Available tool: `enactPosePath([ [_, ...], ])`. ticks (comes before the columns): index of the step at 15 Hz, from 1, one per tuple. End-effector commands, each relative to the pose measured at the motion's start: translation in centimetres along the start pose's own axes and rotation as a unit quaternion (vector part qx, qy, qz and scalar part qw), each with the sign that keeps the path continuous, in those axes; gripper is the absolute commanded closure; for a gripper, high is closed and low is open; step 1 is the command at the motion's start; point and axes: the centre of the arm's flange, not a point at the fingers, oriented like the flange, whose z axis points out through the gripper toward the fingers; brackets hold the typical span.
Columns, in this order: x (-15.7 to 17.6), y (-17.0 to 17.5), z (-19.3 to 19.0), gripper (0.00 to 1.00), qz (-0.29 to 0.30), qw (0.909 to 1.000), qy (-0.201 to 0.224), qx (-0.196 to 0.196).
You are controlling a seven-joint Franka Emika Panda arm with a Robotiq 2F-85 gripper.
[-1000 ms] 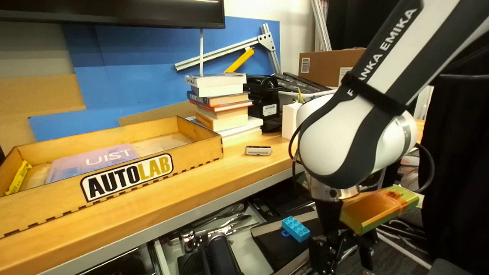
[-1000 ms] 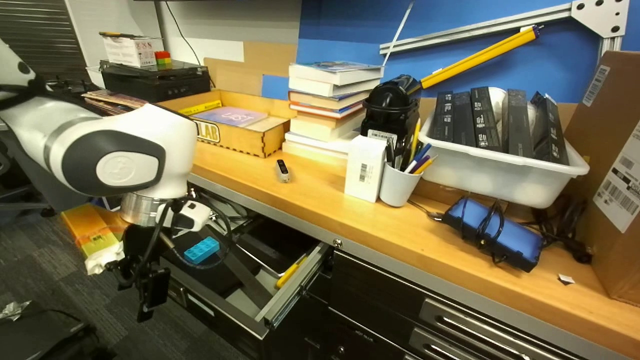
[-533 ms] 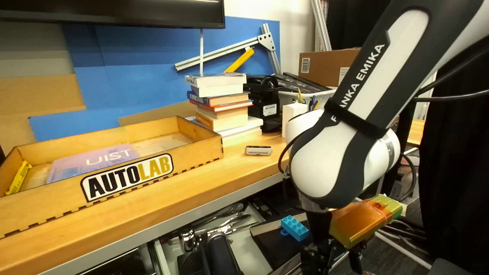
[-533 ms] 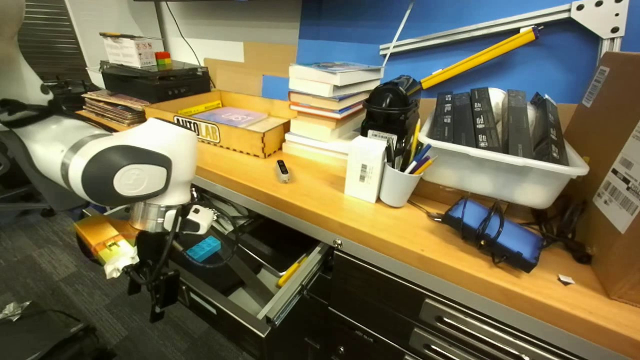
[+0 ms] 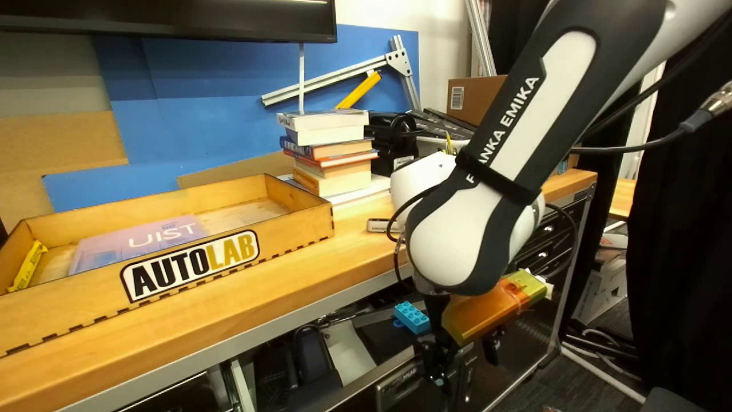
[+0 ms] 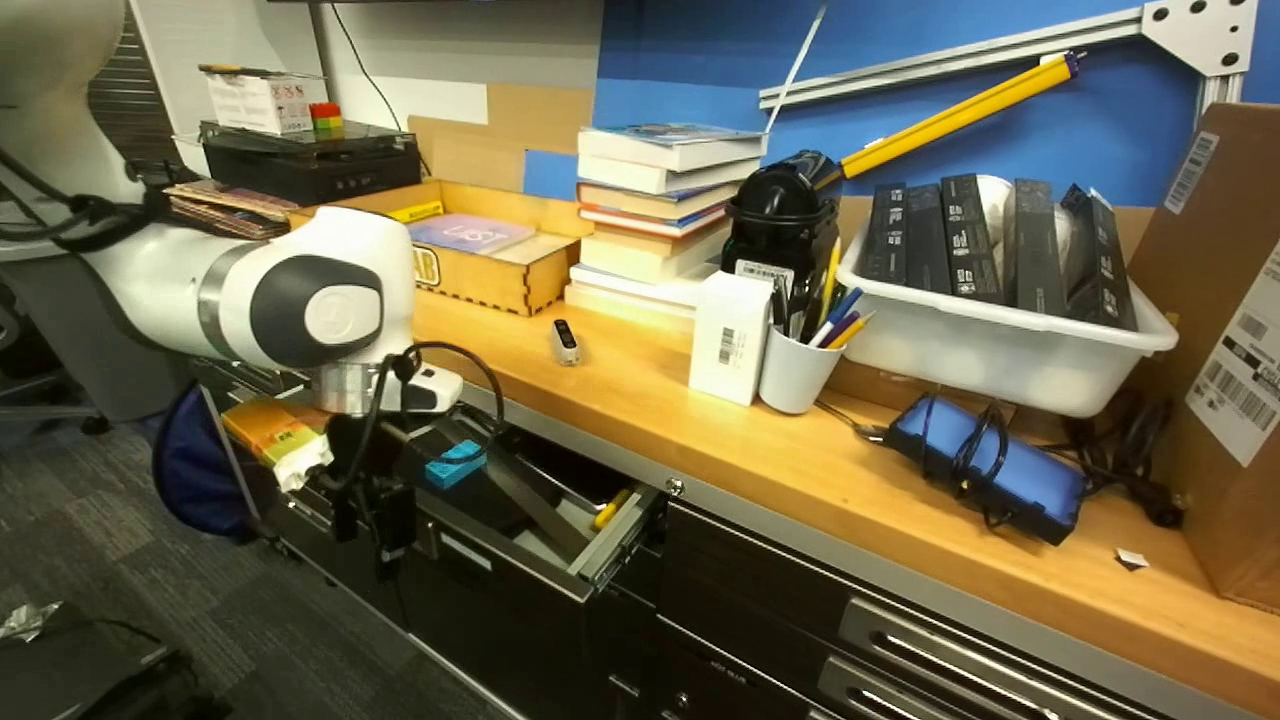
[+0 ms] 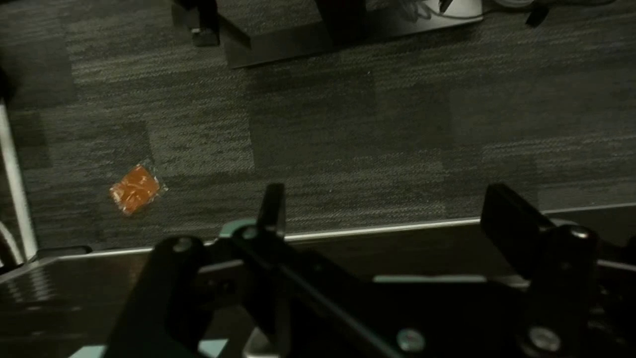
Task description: Put the Lego in the open drawer and then close the drawer
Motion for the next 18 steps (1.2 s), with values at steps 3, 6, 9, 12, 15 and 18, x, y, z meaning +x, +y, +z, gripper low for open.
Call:
enactPosePath([
  [3, 9.3, -6.5, -4.7, 0.00, -0.023, 0.9877, 0.053, -0.146],
  [6, 10.4, -8.6, -7.2, 0.00, -0.006, 0.9781, 0.101, -0.181],
  [9, 9.0, -9.2, -9.1, 0.00, 0.011, 0.9750, 0.140, -0.172],
  [12, 5.5, -7.7, -10.8, 0.00, 0.036, 0.9741, 0.163, -0.153],
  [15, 2.5, -5.8, -13.0, 0.00, 0.068, 0.9702, 0.194, -0.129],
  [18, -0.2, -3.4, -16.0, 0.00, 0.082, 0.9683, 0.222, -0.079],
])
